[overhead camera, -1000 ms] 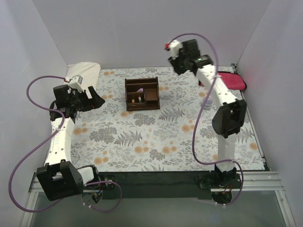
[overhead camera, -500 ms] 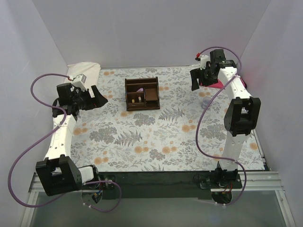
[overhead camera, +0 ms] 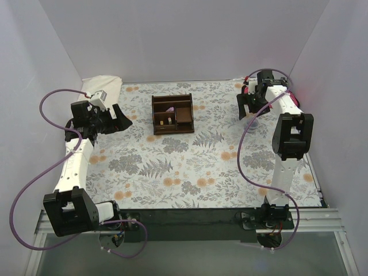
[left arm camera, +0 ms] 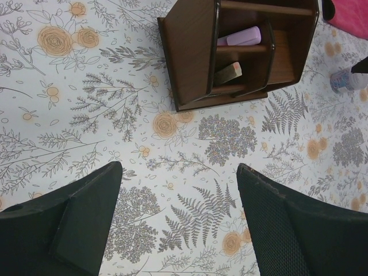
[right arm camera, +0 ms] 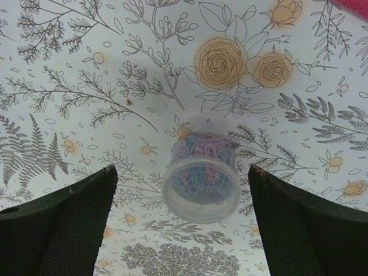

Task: Sort the stationery into containers
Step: Pick up the stationery from the center of the board.

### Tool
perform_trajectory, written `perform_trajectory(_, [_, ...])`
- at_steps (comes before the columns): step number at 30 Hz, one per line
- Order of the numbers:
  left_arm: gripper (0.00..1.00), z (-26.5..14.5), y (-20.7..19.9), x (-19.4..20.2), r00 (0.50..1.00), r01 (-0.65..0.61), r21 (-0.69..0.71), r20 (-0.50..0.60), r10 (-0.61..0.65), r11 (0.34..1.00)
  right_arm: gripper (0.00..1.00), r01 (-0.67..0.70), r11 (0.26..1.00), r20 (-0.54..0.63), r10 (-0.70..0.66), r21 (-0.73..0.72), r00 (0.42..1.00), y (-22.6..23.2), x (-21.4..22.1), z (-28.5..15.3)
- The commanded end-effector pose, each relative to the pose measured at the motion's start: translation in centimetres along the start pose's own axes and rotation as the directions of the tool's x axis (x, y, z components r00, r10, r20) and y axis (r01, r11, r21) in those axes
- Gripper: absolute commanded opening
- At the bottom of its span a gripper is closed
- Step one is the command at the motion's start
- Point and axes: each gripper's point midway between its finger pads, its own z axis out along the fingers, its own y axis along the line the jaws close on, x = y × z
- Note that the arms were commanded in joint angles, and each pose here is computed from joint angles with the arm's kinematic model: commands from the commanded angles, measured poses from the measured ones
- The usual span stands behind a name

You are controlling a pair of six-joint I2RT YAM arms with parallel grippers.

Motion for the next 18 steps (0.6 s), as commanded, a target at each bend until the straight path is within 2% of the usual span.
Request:
perform_trajectory(1, [0.79,-0.3,-0.6,-1.1,1.0,-0.017,0.013,0.023,0.017,1.0,0.98,-0.009,1.0,0.0,0.009,0.015,1.0,-0.3,0.0,0.3])
perform_trajectory(7, [0.79,-0.3,-0.4,-1.1,0.999,-0.02,0.001,0.025,0.02,1.0,0.98,-0.016,1.0,-0.051,0.017,0.026,0.999,-0.5,1.7,1.3])
perform_trajectory(18, [0.79,-0.2,-0.3,-1.0,1.0,-0.014,0.0,0.026,0.014,1.0,0.97,-0.042,0.998,-0.066,0.045,0.044,0.997,-1.8,2.4,1.6])
